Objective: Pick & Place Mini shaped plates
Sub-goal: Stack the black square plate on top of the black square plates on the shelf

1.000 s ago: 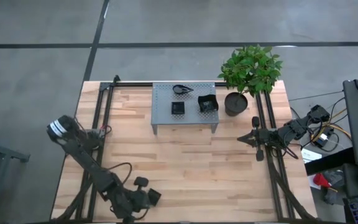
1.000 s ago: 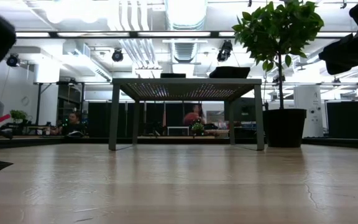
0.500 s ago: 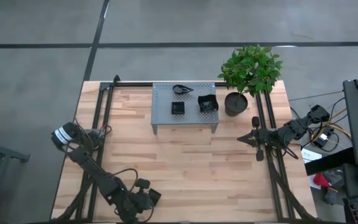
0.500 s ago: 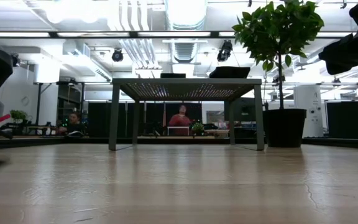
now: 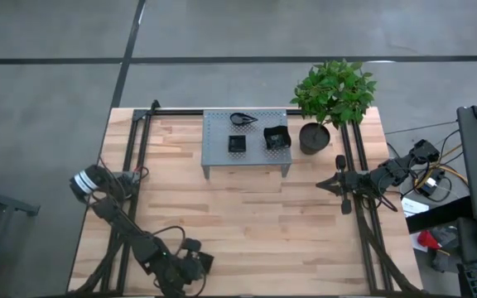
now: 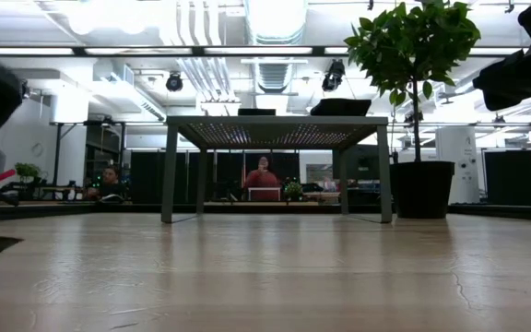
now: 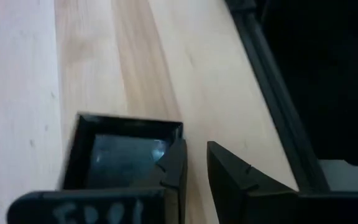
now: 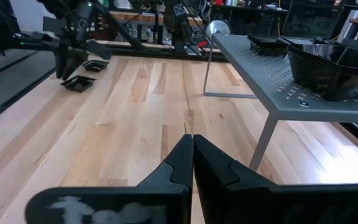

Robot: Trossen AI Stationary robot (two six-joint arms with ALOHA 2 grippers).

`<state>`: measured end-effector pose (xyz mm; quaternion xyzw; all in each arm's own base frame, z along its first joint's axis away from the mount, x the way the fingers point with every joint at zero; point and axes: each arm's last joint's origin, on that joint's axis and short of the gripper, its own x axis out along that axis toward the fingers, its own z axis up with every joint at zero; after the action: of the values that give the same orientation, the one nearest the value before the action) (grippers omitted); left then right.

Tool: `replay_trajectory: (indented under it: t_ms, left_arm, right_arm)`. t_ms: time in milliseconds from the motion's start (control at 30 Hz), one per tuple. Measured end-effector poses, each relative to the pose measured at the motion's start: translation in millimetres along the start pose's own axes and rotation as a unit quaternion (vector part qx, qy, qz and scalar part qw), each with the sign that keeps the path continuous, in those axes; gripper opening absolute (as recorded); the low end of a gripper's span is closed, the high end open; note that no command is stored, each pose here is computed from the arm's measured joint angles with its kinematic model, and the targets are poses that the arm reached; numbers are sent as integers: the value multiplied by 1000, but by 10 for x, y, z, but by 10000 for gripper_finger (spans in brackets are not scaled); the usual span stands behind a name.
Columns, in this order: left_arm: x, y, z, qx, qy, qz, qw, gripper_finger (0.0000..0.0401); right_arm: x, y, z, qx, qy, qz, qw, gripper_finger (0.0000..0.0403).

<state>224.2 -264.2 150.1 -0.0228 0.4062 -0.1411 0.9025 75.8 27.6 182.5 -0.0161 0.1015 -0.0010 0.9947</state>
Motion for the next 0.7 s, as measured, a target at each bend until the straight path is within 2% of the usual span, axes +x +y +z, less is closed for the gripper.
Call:
replay_trajectory:
  t_ms: [233,400,567,700]
  left_arm:
    - [-60,-18,84,29,-6,21,999,55]
    - [-51,10,33,6,15,36,999,55]
    - [34,1,-26,5,35,24,999,55]
    - [38,-6,-11,4,27,31,999,55]
  right_arm:
    - [0,0,0,0,0,0,1000,8]
    - [0,0,0,0,0,0,1000,8]
    - [0,0,0,0,0,0,1000,8]
    - [0,0,0,0,0,0,1000,8]
